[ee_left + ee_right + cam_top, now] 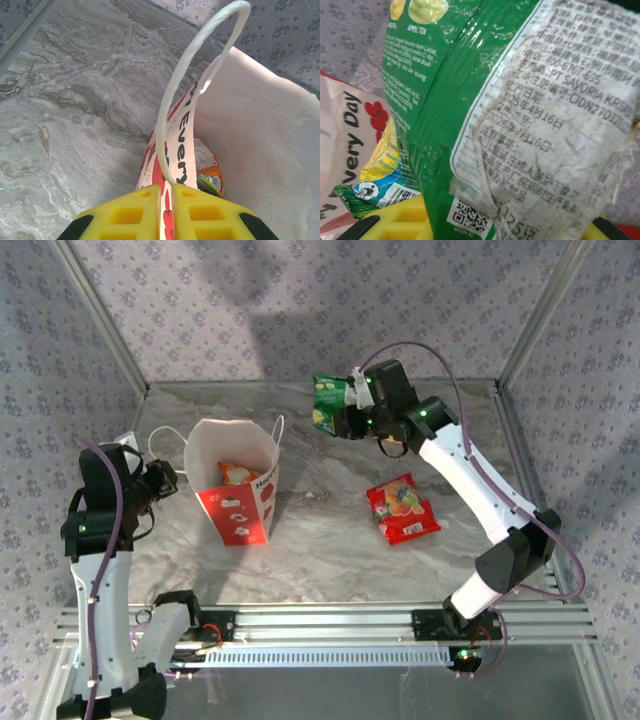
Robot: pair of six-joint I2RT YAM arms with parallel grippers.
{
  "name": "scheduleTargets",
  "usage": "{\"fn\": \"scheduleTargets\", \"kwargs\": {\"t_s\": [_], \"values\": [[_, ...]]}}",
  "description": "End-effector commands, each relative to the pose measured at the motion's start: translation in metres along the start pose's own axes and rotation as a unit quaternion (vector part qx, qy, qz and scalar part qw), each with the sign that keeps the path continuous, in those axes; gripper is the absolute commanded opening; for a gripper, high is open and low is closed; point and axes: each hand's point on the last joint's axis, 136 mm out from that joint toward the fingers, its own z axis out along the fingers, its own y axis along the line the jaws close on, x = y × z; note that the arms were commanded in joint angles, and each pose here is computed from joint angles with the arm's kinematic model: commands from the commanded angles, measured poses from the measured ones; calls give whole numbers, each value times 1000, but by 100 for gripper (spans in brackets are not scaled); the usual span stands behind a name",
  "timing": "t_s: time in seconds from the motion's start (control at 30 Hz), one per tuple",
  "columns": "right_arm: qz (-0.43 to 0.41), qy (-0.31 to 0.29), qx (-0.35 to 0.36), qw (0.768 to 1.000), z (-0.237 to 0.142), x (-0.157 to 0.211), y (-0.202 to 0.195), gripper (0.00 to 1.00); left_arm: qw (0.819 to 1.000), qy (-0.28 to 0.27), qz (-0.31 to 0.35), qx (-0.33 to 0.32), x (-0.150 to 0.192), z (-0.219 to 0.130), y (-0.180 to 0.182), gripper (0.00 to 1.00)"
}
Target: Place the snacks into the paper bag
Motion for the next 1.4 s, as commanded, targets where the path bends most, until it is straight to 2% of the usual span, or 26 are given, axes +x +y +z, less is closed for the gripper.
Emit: {"fn": "scheduleTargets", "kwargs": {"t_s": [0.0, 0.37, 0.53, 0.7, 0.87, 1.07, 1.37], "values": [[-29, -61, -20, 997, -40, -30, 21, 33, 1000, -11, -2, 4, -5, -7, -3, 14], [-66, -122, -35, 990, -74, -61, 46, 33, 1000, -15, -3, 14, -8, -5, -6, 14], [-73, -136, -38, 987, -81, -68, 53, 33, 999, -27, 0, 47, -16, -12, -20, 25], [-77, -143, -46, 986, -85, -70, 60, 33, 997, -52, 6, 51, -33, -17, -25, 29], [-89, -156, -47, 983, -94, -74, 68, 33, 998, -49, 2, 44, -40, -11, -25, 33], [-95, -163, -44, 981, -100, -76, 70, 32, 997, -59, 7, 47, -47, -16, -29, 36], [-100, -166, -48, 980, -100, -76, 76, 31, 995, -87, 14, 37, -53, -42, -28, 38]]}}
